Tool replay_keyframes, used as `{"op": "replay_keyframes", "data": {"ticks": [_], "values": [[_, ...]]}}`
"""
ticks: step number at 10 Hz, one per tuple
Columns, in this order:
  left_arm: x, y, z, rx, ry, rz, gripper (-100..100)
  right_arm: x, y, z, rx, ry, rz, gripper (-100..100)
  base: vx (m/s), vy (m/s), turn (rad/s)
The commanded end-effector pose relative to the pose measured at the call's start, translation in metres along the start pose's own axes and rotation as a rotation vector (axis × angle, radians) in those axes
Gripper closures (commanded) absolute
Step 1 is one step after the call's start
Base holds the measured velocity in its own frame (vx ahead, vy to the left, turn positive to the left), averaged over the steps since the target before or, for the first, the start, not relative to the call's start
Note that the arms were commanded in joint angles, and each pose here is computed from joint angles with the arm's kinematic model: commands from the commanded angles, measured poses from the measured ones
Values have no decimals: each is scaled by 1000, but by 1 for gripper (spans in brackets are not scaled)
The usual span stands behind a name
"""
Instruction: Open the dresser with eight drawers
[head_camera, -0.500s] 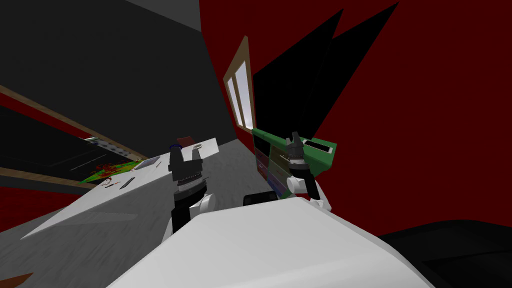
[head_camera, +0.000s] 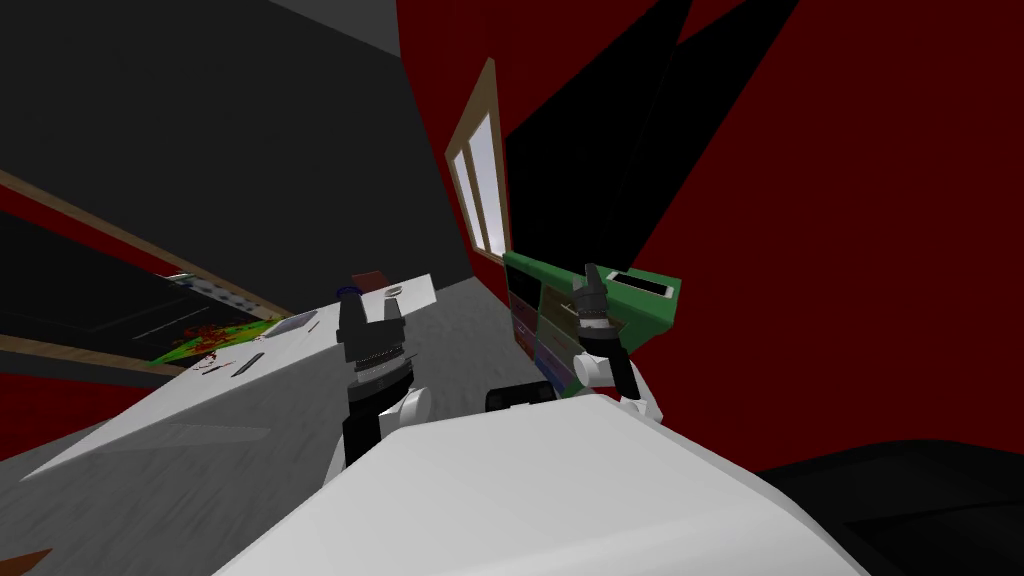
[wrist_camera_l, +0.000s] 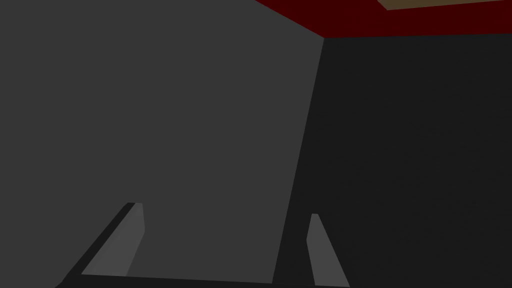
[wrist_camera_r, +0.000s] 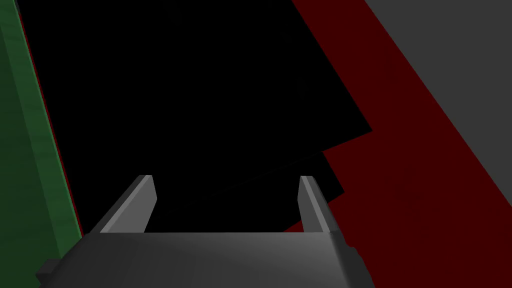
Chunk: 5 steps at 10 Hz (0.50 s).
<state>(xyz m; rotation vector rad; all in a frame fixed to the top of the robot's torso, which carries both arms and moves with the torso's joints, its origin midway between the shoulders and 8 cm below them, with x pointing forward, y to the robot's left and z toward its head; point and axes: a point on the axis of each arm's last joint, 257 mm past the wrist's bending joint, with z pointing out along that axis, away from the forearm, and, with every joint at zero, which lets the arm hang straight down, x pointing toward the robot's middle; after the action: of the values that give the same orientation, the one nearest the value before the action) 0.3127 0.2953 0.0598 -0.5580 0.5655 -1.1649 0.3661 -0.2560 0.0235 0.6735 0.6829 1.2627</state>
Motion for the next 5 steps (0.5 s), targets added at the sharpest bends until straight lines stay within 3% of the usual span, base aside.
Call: {"op": "replay_keyframes", "data": {"ticks": [1, 4, 5], "values": [[0, 0, 0, 0, 0, 0, 0, 0, 1, 0, -4, 0, 1, 0, 0, 0, 0], [0, 0, 0, 0, 0, 0, 0, 1, 13, 5, -37, -1, 4, 0, 13, -4, 13], [0, 0, 0, 0, 0, 0, 0, 4, 32, 11, -94, 23, -22, -100, 26, 32, 7]]}}
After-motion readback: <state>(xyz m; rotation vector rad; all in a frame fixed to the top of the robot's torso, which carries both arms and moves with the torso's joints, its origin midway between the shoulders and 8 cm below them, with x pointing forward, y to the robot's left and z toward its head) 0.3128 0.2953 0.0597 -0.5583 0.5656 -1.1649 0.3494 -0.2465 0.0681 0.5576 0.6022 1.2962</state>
